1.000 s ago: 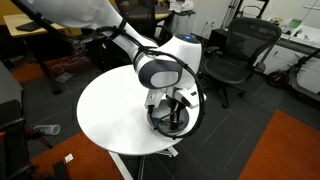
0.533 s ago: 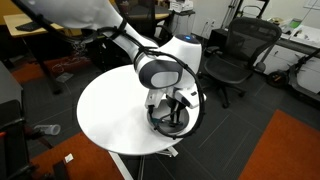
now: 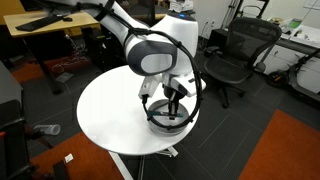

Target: Pick up the pen from the grey bowl and put it on the table.

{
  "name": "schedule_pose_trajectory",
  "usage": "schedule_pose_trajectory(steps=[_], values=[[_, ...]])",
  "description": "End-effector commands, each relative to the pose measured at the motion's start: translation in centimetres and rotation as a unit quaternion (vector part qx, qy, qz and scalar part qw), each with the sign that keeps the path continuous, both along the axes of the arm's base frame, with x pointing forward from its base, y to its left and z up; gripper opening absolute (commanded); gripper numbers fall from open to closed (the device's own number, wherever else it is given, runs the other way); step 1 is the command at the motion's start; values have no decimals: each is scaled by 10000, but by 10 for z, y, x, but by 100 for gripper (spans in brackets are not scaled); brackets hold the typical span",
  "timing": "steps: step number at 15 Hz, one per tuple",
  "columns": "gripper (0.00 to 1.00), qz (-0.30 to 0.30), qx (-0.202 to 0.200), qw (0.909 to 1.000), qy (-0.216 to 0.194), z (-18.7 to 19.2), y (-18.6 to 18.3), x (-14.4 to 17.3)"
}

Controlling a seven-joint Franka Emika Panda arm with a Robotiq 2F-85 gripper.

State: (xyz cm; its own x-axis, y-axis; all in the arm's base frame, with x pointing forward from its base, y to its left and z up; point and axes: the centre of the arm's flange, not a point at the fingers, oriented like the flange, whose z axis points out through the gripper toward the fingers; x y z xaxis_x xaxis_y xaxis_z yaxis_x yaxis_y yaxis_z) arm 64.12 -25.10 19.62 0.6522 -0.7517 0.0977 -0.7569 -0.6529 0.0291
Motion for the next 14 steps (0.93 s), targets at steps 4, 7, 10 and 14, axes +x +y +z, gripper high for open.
schedule_pose_trajectory(steps=[4,7,10,14], values=[[5,234,-303,9990,-228,67,37,-45],[5,626,-422,9970,-186,79,53,-48],[5,1036,-524,9932,-65,78,77,-47],[5,1498,-574,9870,91,70,109,-47]])
